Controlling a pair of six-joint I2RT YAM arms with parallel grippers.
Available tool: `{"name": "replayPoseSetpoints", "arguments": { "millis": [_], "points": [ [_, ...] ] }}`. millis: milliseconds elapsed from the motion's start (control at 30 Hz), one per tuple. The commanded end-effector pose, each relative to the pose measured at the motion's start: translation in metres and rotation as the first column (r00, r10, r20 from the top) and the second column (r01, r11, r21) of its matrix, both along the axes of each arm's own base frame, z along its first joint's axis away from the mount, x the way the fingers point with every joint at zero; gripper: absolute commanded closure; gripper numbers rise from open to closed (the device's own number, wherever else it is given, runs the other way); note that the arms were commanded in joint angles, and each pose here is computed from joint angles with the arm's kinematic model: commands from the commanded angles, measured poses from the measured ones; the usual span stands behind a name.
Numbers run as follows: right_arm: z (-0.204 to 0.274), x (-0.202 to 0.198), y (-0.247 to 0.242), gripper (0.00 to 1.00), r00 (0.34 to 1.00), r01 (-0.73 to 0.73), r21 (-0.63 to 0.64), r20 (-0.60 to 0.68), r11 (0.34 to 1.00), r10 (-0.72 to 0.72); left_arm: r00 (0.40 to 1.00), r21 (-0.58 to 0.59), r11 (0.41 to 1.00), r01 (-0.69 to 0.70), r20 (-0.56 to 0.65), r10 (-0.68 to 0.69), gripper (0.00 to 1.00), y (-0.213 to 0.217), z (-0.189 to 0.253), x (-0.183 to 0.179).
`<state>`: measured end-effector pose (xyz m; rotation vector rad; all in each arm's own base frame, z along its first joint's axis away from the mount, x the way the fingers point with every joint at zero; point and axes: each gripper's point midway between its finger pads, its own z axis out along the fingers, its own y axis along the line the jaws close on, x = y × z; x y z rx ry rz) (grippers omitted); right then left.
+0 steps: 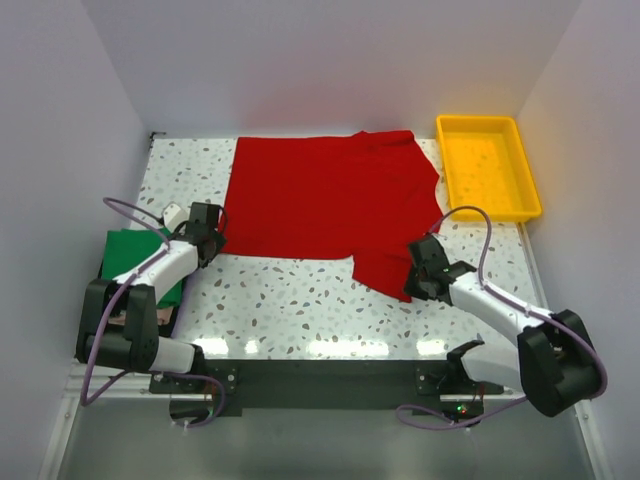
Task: Fold and stack the t-shirts
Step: Fold the tshirt
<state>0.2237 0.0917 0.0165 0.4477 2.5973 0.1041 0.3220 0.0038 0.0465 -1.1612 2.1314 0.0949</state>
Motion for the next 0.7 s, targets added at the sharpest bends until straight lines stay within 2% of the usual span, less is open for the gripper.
{"name": "replayPoseSetpoints", "arguments": {
  "millis": [0, 267, 667],
  "points": [
    [0.019, -0.001, 0.000, 1.00, 0.999, 0.008, 0.017, 0.042, 1.000, -0.009, 0.999, -0.004, 1.000, -0.016, 0.048, 0.016, 0.49, 0.000, 0.007, 0.005],
    [0.061, -0.014, 0.001, 1.00, 0.992, -0.015, 0.094, 0.123, 0.995, 0.004, 1.000, -0.012, 1.000, -0.011, 0.022, 0.011, 0.50, -0.001, -0.007, 0.000],
    [0.071, -0.029, 0.001, 1.00, 0.992, -0.031, 0.128, 0.128, 0.991, 0.015, 1.000, -0.034, 0.999, -0.001, 0.014, 0.002, 0.52, -0.007, -0.028, 0.012]
  ]
}}
